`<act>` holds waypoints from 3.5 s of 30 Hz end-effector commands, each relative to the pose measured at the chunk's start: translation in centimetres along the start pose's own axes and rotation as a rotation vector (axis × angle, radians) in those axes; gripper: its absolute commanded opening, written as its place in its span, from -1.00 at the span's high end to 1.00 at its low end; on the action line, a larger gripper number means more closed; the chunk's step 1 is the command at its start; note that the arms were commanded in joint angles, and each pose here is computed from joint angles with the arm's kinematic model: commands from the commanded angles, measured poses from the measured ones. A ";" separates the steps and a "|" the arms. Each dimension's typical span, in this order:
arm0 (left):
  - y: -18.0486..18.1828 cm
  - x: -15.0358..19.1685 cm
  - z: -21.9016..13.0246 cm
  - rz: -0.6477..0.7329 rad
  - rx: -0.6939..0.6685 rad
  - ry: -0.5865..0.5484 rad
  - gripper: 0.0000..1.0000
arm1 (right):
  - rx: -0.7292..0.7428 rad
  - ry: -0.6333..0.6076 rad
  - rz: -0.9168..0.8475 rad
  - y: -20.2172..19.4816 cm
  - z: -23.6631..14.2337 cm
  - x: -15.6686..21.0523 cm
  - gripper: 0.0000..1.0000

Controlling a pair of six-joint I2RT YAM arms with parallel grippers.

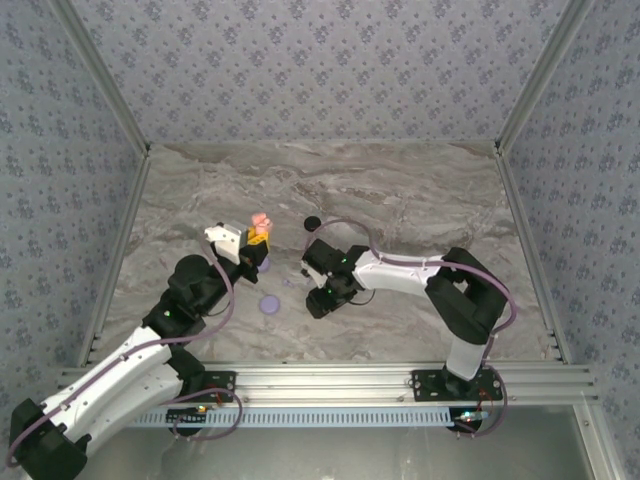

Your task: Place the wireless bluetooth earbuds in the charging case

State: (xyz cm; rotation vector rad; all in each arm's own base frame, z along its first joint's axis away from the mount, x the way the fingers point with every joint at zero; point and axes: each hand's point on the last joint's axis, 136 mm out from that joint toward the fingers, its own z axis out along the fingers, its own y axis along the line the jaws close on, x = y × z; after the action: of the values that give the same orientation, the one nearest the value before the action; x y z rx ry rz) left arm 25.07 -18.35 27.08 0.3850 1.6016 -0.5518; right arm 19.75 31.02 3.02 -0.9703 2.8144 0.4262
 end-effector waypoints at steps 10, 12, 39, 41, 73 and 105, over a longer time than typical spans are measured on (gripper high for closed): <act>-0.1 -1.9 -0.5 -0.001 0.010 -0.058 1.00 | 0.148 -0.117 0.027 -0.9 -0.8 -4.9 -0.16; -0.1 -1.9 -0.5 0.001 0.010 -0.058 1.00 | 0.173 -0.107 0.018 -0.9 -0.2 -5.1 -0.16; 0.1 -1.8 -0.5 -0.005 0.004 -0.055 1.00 | 0.228 -0.044 -0.038 -0.4 -1.4 -3.0 -0.03; 0.1 -1.8 -0.5 -0.005 0.003 -0.053 1.00 | 0.229 -0.039 -0.042 -0.3 -1.4 -3.3 -0.03; -0.2 -2.3 -0.4 -0.021 0.024 -0.075 1.00 | 0.189 -0.108 -0.023 -0.6 -4.9 -4.7 0.56; -10.7 -6.6 3.9 -0.067 0.576 -0.167 1.00 | -0.201 -1.039 -0.088 4.3 -32.6 -12.6 0.53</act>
State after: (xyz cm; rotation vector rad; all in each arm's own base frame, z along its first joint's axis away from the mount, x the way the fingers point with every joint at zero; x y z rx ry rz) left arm 24.04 -28.46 31.84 0.6709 1.3798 -1.0334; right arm 25.90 30.92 37.50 -0.6051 1.8264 0.8613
